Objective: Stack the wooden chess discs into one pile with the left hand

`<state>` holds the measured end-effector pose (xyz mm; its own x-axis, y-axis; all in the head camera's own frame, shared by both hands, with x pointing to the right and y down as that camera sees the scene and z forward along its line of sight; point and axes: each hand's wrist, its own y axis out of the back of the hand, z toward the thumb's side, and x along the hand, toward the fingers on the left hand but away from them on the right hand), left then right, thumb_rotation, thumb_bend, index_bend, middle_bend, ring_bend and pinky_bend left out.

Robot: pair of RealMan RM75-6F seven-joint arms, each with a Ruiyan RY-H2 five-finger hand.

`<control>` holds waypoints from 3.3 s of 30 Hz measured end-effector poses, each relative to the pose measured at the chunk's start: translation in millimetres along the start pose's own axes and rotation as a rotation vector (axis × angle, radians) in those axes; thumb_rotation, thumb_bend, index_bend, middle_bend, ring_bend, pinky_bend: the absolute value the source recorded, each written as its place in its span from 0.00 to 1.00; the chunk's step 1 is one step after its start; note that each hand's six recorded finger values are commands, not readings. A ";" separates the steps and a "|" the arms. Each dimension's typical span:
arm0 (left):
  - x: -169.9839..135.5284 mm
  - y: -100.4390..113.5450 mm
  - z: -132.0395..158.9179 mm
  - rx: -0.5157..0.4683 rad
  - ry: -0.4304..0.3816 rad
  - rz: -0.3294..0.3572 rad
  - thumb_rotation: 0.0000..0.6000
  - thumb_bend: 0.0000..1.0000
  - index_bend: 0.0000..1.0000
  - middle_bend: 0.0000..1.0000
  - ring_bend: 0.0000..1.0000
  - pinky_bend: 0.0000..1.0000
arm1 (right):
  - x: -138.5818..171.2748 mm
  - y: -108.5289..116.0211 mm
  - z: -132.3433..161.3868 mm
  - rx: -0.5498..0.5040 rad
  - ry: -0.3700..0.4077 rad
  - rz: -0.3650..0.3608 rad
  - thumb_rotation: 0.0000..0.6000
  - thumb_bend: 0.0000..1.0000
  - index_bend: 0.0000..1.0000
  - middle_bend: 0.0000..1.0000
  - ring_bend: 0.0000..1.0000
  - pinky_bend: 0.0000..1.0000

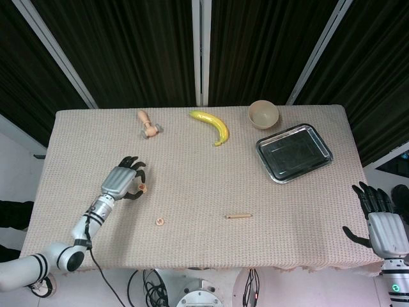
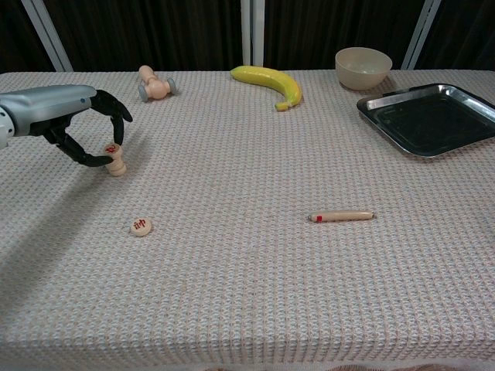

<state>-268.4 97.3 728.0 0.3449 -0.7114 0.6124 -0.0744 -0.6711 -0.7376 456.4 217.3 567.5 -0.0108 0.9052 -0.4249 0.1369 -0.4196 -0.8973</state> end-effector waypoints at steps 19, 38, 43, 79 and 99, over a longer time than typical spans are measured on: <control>0.2 -2.2 -4.4 0.001 0.011 -0.007 1.00 0.28 0.45 0.16 0.00 0.00 | -0.4 -1.6 0.5 0.005 0.000 0.006 1.00 0.14 0.00 0.00 0.00 0.00; -15.5 7.5 15.6 -0.004 -0.057 0.030 1.00 0.28 0.42 0.16 0.00 0.00 | -0.8 -3.0 1.4 0.008 0.003 0.008 1.00 0.14 0.00 0.00 0.00 0.00; -36.0 11.6 44.7 0.012 -0.156 0.070 1.00 0.28 0.37 0.15 0.00 0.00 | -0.5 -2.6 1.4 0.007 0.003 0.006 1.00 0.14 0.00 0.00 0.00 0.00; -67.5 -65.8 67.7 0.053 -0.255 -0.038 1.00 0.28 0.43 0.15 0.00 0.00 | 0.4 -2.2 2.4 0.002 0.009 0.006 1.00 0.14 0.00 0.00 0.00 0.00; -63.4 -72.6 65.8 0.041 -0.245 -0.053 1.00 0.28 0.47 0.15 0.00 0.00 | 0.5 -2.1 2.2 0.001 0.009 0.007 1.00 0.14 0.00 0.00 0.00 0.00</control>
<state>-223.4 204.8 724.1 0.5640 -0.6000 0.5674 -0.0141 -0.6940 -0.7199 454.0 218.5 568.9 -0.0011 0.9027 -0.4302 0.1357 -0.4261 -0.8944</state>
